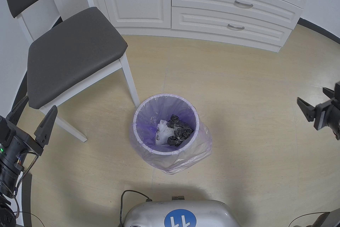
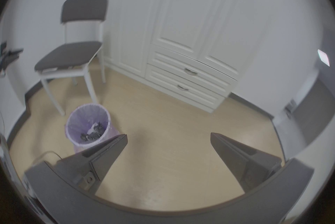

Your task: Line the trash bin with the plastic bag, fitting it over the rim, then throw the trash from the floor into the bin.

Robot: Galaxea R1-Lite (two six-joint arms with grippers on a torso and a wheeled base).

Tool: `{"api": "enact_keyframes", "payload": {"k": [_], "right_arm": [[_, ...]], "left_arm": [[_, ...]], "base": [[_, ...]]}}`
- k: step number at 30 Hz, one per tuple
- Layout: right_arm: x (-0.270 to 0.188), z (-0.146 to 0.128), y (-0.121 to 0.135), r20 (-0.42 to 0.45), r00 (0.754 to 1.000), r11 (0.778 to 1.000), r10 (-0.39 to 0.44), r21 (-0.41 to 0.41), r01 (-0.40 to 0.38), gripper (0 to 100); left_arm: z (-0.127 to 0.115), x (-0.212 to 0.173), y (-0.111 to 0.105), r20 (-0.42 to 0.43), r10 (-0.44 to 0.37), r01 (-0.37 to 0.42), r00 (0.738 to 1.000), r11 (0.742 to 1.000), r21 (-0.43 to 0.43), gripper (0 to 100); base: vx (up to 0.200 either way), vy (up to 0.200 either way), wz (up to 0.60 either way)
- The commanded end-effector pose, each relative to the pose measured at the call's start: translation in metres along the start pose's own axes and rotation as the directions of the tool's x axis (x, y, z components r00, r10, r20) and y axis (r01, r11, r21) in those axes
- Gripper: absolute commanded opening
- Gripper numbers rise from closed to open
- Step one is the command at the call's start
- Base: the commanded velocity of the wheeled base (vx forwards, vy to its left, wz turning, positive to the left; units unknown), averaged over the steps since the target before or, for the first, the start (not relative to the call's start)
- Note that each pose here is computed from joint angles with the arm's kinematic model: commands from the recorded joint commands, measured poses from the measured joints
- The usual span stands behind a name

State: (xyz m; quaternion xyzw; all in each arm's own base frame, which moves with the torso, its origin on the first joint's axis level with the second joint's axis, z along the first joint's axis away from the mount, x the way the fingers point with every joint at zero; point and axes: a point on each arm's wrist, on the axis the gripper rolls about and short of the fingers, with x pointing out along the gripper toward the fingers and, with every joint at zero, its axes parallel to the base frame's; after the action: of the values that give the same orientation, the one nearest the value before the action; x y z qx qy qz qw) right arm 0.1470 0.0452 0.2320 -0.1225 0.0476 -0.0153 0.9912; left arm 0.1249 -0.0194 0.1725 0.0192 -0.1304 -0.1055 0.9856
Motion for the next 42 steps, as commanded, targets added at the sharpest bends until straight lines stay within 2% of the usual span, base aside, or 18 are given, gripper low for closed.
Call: {"api": "enact_keyframes", "payload": {"k": [1, 6, 14, 15, 18, 24, 29, 34, 39, 42], "right_arm": [[-0.072, -0.031, -0.031, 0.126, 0.986, 0.984, -0.106, 0.156, 0.086, 100], [-0.099, -0.048, -0.040, 0.184, 0.966, 0.970, -0.182, 0.195, 0.145, 100], [-0.131, -0.068, -0.040, 0.281, 0.930, 0.942, -0.238, 0.300, 0.151, 100], [-0.137, -0.070, -0.040, 0.305, 0.917, 0.935, -0.255, 0.319, 0.154, 100], [-0.149, -0.075, -0.040, 0.336, 0.902, 0.928, -0.269, 0.342, 0.150, 100], [-0.172, -0.090, -0.036, 0.397, 0.883, 0.927, -0.251, 0.360, 0.103, 100], [-0.192, -0.102, -0.033, 0.496, 0.833, 0.930, -0.244, 0.364, 0.056, 100], [-0.196, -0.098, -0.034, 0.524, 0.814, 0.913, -0.250, 0.408, 0.018, 100], [-0.199, -0.094, -0.035, 0.548, 0.807, 0.921, -0.217, 0.390, -0.017, 100], [-0.205, -0.087, -0.036, 0.583, 0.790, 0.928, -0.187, 0.370, -0.053, 100]], "left_arm": [[0.008, -0.025, 0.002, 0.010, 0.072, -0.071, 0.997, 0.997, -0.038, 100], [0.012, -0.047, 0.000, 0.007, 0.071, -0.071, 0.997, 0.997, -0.039, 100], [0.024, -0.089, -0.004, 0.019, 0.070, -0.070, 0.997, 0.997, -0.039, 100], [0.029, -0.099, -0.005, 0.016, 0.070, -0.070, 0.997, 0.997, -0.040, 100], [0.038, -0.118, -0.007, 0.015, 0.067, -0.067, 0.998, 0.997, -0.042, 100], [0.046, -0.138, -0.010, 0.009, 0.135, -0.134, 0.991, 0.990, -0.042, 100], [0.053, -0.153, -0.014, 0.101, 0.169, -0.167, 0.980, 0.985, -0.031, 100], [0.060, -0.169, -0.018, 0.154, 0.173, -0.170, 0.973, 0.985, -0.028, 100], [0.071, -0.190, -0.022, 0.154, 0.165, -0.163, 0.974, 0.986, -0.029, 100], [0.078, -0.203, -0.024, 0.154, 0.161, -0.158, 0.975, 0.987, -0.029, 100]], "base": [[0.000, 0.000, 0.00], [0.000, 0.000, 0.00], [0.000, 0.000, 0.00], [0.000, 0.000, 0.00], [0.000, 0.000, 0.00], [0.000, 0.000, 0.00], [0.000, 0.000, 0.00], [0.000, 0.000, 0.00], [0.000, 0.000, 0.00], [0.000, 0.000, 0.00]]}}
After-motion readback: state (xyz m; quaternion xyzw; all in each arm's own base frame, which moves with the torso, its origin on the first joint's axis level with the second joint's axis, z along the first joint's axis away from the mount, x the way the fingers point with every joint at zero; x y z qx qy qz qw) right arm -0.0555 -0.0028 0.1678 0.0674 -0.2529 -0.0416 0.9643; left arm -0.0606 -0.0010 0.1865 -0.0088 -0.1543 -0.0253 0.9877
